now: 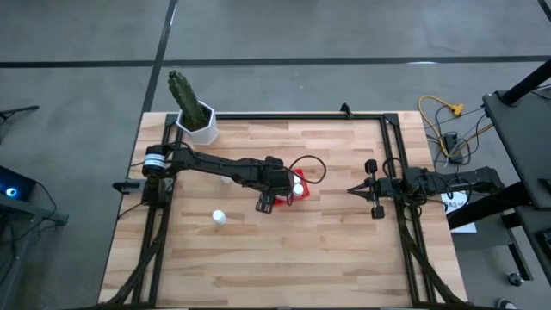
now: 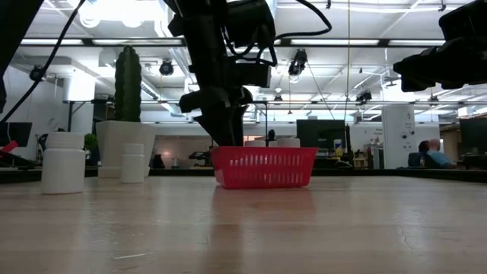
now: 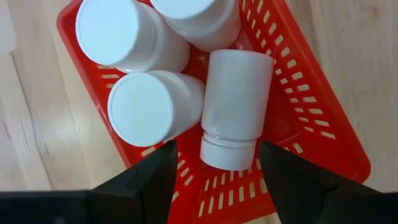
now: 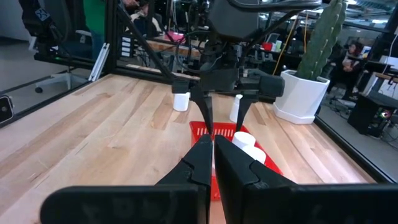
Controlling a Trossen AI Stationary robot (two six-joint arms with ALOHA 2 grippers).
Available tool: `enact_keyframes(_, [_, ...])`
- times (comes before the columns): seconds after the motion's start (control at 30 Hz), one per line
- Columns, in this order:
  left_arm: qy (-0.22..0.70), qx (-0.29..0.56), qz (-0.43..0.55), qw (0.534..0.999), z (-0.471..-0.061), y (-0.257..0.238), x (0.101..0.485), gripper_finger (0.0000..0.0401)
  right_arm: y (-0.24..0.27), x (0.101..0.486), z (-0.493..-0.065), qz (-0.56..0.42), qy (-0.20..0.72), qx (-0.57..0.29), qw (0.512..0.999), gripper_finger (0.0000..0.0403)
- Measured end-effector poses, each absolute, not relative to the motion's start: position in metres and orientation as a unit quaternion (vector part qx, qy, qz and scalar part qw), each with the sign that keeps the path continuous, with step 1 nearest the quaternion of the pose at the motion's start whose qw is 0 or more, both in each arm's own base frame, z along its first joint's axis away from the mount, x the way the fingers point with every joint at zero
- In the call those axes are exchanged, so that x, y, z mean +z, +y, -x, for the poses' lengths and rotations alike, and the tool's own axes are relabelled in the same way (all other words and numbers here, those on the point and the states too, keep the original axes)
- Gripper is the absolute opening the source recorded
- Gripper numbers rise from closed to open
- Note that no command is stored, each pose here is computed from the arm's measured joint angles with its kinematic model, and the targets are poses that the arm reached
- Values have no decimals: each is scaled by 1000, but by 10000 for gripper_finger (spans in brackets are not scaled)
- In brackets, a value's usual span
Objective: Pick and place pill bottles into a basket
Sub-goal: Put the white pill bottle into the red bin
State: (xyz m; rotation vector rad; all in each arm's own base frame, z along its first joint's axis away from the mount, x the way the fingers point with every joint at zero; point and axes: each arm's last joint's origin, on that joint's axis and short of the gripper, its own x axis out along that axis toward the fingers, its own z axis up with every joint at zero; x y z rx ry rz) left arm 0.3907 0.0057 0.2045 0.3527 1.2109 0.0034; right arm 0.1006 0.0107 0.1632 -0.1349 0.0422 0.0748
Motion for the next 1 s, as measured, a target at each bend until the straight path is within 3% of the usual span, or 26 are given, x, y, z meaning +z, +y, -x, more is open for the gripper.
enact_keyframes(1.0, [577,-1,-163,800,-384,6,188,207,11,163,-101,67,21,37,997,9])
